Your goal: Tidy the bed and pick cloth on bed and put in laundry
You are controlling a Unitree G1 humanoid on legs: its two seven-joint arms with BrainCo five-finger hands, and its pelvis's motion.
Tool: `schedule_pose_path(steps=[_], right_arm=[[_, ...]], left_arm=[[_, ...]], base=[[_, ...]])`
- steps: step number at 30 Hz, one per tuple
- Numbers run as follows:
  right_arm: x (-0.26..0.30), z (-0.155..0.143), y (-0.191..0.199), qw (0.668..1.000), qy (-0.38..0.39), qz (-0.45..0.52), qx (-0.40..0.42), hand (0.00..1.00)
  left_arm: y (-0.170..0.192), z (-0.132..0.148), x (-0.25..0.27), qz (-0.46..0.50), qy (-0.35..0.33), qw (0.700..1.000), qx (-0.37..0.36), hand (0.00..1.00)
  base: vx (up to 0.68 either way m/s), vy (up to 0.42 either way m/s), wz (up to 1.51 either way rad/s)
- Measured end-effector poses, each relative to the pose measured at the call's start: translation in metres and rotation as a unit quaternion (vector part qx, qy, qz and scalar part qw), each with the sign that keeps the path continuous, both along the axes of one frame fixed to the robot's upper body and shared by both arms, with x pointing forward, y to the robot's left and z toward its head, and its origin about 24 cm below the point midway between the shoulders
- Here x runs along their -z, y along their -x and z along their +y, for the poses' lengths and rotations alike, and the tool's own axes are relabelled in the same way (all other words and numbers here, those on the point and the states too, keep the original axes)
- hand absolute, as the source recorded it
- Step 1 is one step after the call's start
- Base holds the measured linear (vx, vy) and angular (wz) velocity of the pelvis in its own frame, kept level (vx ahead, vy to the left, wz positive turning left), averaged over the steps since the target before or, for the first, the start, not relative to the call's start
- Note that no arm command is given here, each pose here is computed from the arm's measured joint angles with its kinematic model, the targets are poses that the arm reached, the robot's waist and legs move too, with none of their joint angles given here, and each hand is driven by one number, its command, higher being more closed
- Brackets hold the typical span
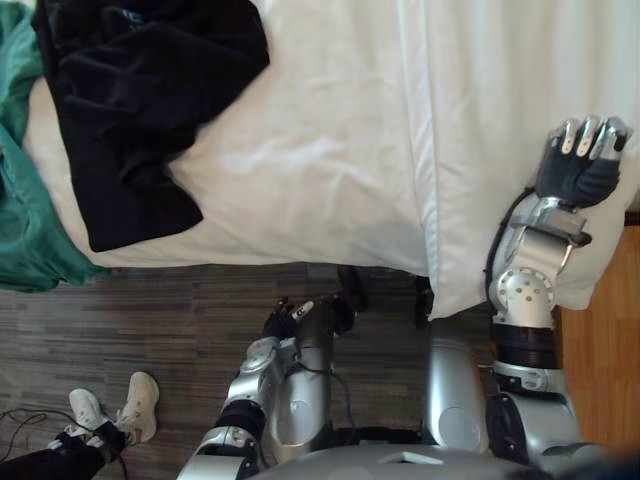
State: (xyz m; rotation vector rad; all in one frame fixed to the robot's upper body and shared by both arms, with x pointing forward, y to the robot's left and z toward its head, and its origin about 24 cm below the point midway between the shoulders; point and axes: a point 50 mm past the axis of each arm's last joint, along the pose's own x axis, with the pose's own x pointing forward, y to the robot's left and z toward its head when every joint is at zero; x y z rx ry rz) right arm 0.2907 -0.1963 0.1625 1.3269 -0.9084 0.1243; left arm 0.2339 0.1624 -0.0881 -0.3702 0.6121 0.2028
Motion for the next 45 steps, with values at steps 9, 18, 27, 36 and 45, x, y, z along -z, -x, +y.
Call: schedule_pose_path(steps=[9,18,27,36,45], right_arm=[[0.092,-0.030,0.034,0.992,-0.007,0.116,0.049,1.00],[0.157,-0.054,0.071,0.965,-0.011,0.255,0.051,1.00],[0.191,-0.070,0.114,0.933,0.011,0.353,0.062,0.00],[0.279,-0.057,0.210,0.682,0.182,0.708,0.018,0.00],[0.310,-0.029,0.240,0.534,0.326,0.773,-0.101,0.00]], left_arm=[[-0.013,-0.017,-0.010,-0.044,0.048,0.997,-0.052,0.00],[-0.013,-0.026,-0.007,-0.042,0.101,0.992,-0.066,0.00],[0.024,-0.019,0.021,0.033,0.107,0.991,-0.070,0.00],[0.099,-0.001,0.060,0.177,0.082,0.979,-0.061,0.00],[0.118,-0.001,0.067,0.208,0.074,0.975,-0.012,0.00]], base=[[0.03,0.036,-0.25],[0.09,0.017,-0.21],[0.09,-0.002,-0.26],[0.22,-0.017,0.13],[0.06,-0.059,0.38]])
